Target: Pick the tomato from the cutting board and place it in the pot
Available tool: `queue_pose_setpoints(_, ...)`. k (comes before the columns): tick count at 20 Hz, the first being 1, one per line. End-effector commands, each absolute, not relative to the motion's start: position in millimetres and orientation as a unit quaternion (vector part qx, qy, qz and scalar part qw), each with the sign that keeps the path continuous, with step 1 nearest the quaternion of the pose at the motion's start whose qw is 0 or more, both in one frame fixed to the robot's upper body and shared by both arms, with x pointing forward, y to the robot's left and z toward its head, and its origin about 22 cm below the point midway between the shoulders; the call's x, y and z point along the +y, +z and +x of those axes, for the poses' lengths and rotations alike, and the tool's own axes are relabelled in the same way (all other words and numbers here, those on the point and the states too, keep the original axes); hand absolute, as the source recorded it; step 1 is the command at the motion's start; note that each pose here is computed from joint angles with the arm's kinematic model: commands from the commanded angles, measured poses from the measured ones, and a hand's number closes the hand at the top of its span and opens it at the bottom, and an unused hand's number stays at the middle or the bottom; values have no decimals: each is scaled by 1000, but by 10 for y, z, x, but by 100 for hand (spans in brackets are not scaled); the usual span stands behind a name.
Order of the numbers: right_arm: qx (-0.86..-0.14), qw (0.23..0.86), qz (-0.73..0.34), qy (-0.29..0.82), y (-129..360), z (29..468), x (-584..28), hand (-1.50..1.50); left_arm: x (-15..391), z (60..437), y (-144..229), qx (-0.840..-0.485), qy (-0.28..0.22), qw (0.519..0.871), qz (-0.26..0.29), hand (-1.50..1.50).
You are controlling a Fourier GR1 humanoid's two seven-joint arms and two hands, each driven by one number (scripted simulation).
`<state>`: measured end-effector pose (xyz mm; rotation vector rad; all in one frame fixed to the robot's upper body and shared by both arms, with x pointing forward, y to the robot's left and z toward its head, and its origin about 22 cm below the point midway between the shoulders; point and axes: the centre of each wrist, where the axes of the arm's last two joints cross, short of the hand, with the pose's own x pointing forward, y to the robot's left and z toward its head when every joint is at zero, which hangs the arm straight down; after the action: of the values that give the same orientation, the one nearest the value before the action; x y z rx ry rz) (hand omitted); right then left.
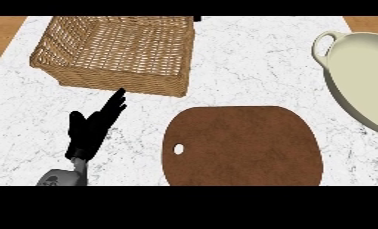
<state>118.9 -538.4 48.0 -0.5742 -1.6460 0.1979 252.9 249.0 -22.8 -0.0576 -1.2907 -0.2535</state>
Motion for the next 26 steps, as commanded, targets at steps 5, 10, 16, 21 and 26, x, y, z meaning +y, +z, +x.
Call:
queue_pose_setpoints(5,-743,578,-312,133,1203,892,-6261,150,2471,2612,-175,-599,-132,789,-30,0)
queue_pose_setpoints(10,-723,582,-337,157,1328,1205,-6335,150,2403,2690,-184,-593,-143,792,-42,0)
queue_pose_setpoints(16,-704,577,-366,195,1846,1684,-6292,150,2344,2625,-175,-593,-151,790,-37,0)
queue_pose_setpoints(21,-671,585,-370,265,1809,2073,-6100,150,2331,2713,-163,-595,-151,788,-41,0)
queue_pose_setpoints(26,-641,598,-369,310,1620,2509,-5801,150,2265,2626,-150,-594,-142,790,-49,0)
